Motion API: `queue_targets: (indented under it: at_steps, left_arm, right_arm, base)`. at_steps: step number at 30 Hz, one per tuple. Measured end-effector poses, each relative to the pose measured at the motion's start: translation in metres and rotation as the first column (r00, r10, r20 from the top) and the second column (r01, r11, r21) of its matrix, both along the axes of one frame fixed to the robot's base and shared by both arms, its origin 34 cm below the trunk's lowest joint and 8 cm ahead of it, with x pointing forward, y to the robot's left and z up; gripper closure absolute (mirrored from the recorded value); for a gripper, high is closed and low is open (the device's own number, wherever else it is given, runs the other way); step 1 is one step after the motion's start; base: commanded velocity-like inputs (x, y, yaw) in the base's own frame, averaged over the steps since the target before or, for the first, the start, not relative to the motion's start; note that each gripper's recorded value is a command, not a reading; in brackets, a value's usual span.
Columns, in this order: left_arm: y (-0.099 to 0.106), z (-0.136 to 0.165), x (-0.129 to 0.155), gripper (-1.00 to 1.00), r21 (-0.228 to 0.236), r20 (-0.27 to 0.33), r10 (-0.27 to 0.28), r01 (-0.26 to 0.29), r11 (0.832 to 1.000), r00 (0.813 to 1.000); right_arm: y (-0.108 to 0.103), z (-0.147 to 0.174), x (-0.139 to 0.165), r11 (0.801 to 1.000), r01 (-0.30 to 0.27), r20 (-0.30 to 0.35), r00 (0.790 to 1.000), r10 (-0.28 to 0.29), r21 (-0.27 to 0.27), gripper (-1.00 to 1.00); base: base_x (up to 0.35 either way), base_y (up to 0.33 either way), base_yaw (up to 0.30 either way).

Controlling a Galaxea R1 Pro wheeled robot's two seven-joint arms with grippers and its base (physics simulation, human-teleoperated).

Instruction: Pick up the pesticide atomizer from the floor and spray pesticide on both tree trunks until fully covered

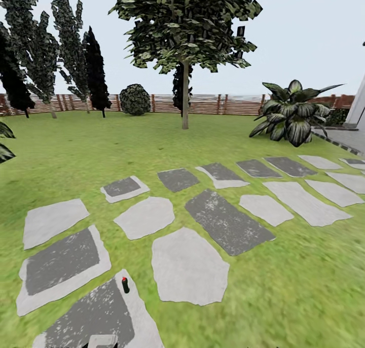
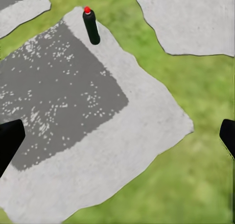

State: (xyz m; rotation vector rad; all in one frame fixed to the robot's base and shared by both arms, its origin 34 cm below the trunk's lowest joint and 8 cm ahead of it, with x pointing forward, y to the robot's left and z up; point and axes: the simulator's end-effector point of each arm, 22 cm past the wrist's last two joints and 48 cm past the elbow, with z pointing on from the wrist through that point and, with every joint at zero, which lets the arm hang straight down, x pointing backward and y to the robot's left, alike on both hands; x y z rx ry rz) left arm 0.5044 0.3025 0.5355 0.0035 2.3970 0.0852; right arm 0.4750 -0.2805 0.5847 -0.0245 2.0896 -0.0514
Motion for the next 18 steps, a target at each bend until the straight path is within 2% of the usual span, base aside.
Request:
queue_targets:
  at_steps: [6, 18]
  left_arm:
    - [0.0005, 0.0000, 0.0000, -1.00, 0.001, 0.000, 0.000, 0.000, 1.000, 1.000]
    - [0.0009, 0.0001, 0.0000, -1.00, 0.000, 0.000, 0.003, -0.003, 1.000, 1.000]
  right_arm:
    - [-0.0001, -0.0002, -0.0003, 1.000, -0.001, -0.001, 1.000, 0.001, -0.001, -1.00]
    - [0.0000, 0.0002, 0.0002, 1.000, -0.001, 0.001, 1.000, 0.001, 0.000, -1.00]
  base:
    - [0.162, -0.290, 0.161]
    - [0.162, -0.290, 0.013]
